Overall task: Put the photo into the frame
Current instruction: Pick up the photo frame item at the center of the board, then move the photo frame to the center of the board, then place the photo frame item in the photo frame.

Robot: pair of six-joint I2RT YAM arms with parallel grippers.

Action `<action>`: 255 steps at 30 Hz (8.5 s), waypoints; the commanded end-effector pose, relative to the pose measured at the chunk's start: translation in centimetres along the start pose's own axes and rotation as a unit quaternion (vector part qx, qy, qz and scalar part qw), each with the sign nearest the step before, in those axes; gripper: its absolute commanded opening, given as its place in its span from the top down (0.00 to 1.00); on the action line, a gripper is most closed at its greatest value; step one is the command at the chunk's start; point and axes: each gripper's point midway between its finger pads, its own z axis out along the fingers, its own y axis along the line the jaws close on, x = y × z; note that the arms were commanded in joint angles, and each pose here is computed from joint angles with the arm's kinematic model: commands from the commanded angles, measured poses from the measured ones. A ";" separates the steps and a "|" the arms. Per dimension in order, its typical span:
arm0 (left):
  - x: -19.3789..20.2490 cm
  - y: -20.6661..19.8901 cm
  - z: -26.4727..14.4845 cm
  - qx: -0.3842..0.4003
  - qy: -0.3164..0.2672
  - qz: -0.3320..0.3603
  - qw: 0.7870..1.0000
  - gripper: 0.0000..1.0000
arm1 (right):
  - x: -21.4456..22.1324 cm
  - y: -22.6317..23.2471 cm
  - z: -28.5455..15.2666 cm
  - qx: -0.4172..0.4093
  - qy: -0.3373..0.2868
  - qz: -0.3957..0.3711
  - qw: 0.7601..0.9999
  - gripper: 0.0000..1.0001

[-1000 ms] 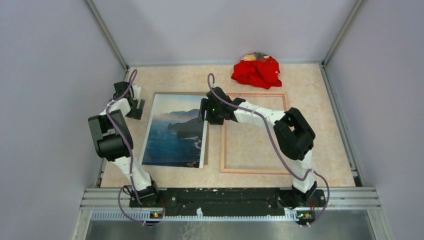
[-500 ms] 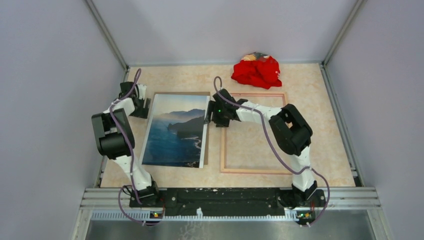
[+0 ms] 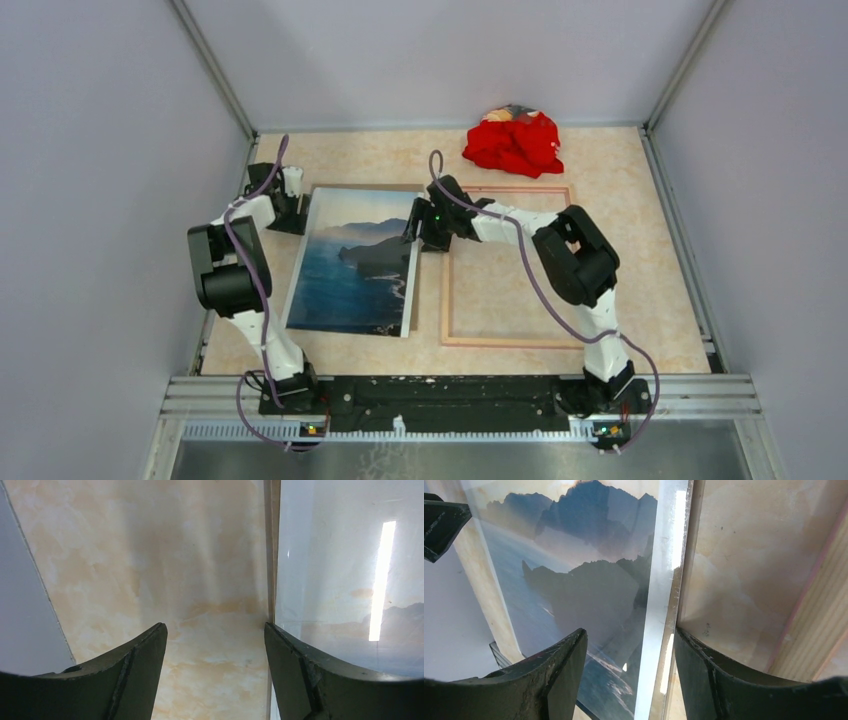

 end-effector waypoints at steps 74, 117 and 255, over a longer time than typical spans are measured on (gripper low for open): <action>4.5 -7.8 0.4 0.078 0.067 0.038 0.994 0.30 | -0.2 12.1 -5.6 -0.194 -0.015 0.034 0.980 0.55; -2.5 -42.2 -9.3 0.362 0.039 0.222 0.904 0.16 | -3.3 -8.3 -42.6 0.087 -0.247 -0.030 0.965 1.00; -2.2 -30.9 -7.7 0.330 0.028 0.174 0.927 0.42 | -3.6 -15.9 -18.9 -0.054 -0.017 0.032 0.998 1.00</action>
